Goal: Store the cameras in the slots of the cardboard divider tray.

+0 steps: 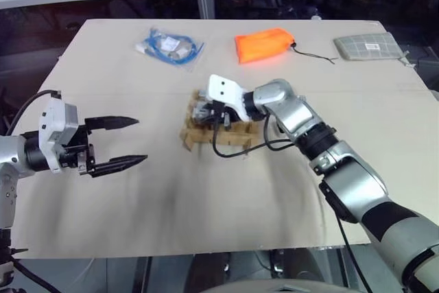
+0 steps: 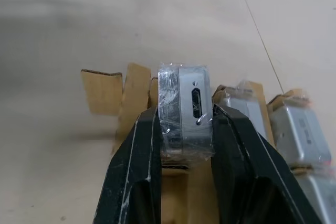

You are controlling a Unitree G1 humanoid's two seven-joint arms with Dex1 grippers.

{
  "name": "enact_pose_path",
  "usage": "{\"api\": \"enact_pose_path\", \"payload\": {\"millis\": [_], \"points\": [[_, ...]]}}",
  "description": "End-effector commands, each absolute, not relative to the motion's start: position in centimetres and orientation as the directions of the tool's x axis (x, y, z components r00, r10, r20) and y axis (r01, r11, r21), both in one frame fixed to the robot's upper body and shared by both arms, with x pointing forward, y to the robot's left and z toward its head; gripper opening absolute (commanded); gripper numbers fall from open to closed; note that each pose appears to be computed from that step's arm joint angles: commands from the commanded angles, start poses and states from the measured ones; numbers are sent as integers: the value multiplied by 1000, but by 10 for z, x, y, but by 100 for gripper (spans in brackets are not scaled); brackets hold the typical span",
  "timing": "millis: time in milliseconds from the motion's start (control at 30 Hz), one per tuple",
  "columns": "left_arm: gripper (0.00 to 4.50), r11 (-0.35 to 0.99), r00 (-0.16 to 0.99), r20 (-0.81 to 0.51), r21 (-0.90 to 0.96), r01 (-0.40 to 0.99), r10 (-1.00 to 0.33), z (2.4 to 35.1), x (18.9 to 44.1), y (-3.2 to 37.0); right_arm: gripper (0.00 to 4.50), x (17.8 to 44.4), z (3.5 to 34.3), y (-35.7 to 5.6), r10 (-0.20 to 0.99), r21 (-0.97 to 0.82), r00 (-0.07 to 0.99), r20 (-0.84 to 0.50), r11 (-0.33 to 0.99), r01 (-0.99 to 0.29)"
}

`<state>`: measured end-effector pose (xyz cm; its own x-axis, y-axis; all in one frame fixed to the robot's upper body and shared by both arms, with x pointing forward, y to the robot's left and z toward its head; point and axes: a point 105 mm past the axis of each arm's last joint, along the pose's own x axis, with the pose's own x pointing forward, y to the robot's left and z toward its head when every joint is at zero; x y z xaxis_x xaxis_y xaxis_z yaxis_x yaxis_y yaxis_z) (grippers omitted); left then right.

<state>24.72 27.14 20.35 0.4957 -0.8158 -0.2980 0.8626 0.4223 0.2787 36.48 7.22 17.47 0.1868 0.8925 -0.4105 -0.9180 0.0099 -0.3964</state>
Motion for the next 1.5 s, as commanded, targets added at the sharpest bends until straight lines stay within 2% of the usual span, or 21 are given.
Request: {"api": "enact_pose_path", "payload": {"millis": [33, 133, 200, 333, 400, 433, 567, 633, 733, 867, 1100, 1467, 1500], "points": [[450, 420, 511, -277, 327, 847, -814, 217, 245, 271, 76, 366, 178, 78, 877, -444, 185, -444, -36, -895], [450, 419, 509, -276, 327, 847, -815, 217, 246, 270, 76, 365, 176, 83, 869, -438, 174, -464, -54, -897], [450, 416, 508, -274, 329, 848, -817, 218, 247, 269, 183, 365, 174, 84, 865, -429, 166, -473, -62, -901], [450, 413, 503, -266, 329, 849, -822, 220, 249, 267, 354, 363, 170, 81, 866, -381, 139, -481, -64, -922], [450, 412, 501, -264, 327, 851, -824, 219, 251, 267, 429, 364, 173, 80, 876, -368, 146, -460, -39, -929], [450, 411, 499, -264, 326, 852, -826, 219, 251, 266, 444, 365, 175, 80, 880, -368, 154, -449, -25, -929], [450, 402, 489, -258, 323, 857, -833, 218, 256, 264, 444, 375, 195, 76, 900, -371, 213, -380, 62, -927], [450, 400, 485, -255, 321, 859, -837, 217, 258, 263, 444, 376, 197, 74, 899, -379, 216, -381, 62, -923], [450, 395, 478, -250, 318, 862, -842, 216, 260, 262, 444, 366, 188, 73, 893, -389, 163, -419, -15, -921], [450, 394, 476, -249, 318, 863, -843, 217, 261, 263, 444, 358, 182, 77, 897, -386, 140, -419, -36, -922], [450, 392, 476, -251, 319, 863, -843, 219, 261, 264, 444, 355, 175, 81, 897, -418, 151, -415, -41, -907], [450, 396, 479, -248, 317, 862, -842, 219, 261, 263, 444, 352, 167, 84, 892, -563, 186, -412, -88, -822], [450, 396, 478, -248, 317, 862, -843, 219, 261, 263, 421, 352, 166, 83, 889, -571, 190, -416, -92, -816]]}}
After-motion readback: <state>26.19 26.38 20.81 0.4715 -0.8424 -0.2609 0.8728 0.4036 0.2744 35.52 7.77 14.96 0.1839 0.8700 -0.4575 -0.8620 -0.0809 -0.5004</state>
